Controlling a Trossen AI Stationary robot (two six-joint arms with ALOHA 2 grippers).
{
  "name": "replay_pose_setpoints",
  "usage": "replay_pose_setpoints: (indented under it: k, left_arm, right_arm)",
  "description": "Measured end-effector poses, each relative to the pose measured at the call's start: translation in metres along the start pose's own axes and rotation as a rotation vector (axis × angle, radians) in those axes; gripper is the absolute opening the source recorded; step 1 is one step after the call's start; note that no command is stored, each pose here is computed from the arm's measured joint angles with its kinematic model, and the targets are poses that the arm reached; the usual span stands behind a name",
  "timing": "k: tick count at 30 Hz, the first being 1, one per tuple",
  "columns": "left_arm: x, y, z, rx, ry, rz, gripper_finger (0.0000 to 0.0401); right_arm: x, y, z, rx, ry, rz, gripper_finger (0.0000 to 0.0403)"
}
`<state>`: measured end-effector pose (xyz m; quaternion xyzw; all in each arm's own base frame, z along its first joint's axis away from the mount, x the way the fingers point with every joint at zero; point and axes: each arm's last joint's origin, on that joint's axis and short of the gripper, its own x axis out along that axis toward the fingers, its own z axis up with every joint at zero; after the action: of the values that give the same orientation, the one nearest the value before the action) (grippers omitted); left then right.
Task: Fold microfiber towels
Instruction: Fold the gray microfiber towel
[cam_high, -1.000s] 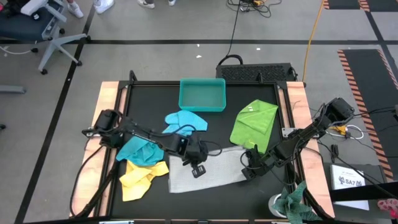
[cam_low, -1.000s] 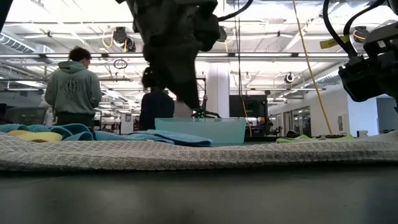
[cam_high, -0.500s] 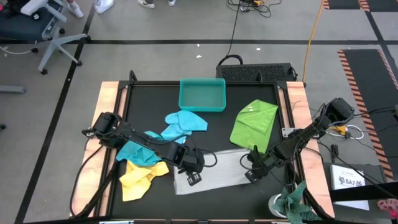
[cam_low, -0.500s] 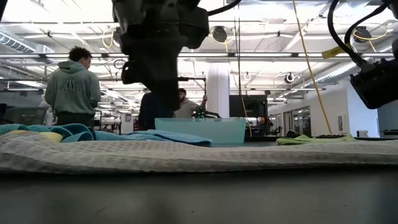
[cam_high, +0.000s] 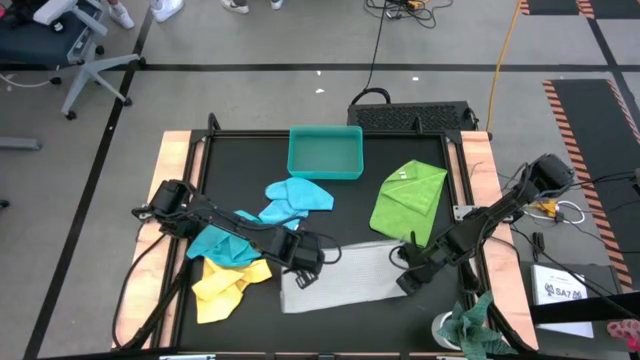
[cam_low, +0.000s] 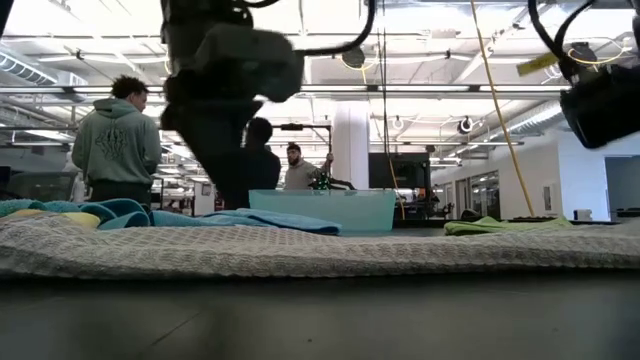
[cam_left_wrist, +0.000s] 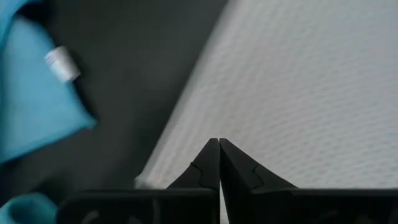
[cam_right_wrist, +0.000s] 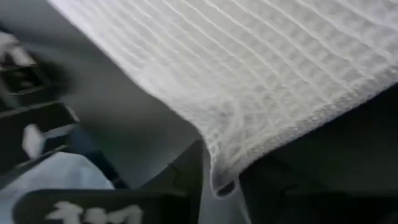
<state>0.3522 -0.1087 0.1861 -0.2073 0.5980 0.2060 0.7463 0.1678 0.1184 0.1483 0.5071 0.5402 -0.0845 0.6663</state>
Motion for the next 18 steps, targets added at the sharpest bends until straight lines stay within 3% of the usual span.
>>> replay_pose_setpoints:
  k: [5, 10, 18]
  left_arm:
    - [0.0, 0.005, -0.005, -0.045, 0.05, 0.048, 0.0009]
    - [0.0, 0.004, -0.005, -0.053, 0.062, 0.035, 0.0005]
    - [0.0, 0.003, -0.005, -0.068, 0.065, 0.023, 0.0016]
  right_arm:
    - [-0.014, 0.011, 0.003, -0.011, -0.087, 0.134, 0.012]
    - [-0.023, 0.02, 0.008, -0.076, -0.148, 0.238, 0.012]
    - [-0.02, 0.008, 0.006, -0.068, -0.064, 0.126, 0.0102]
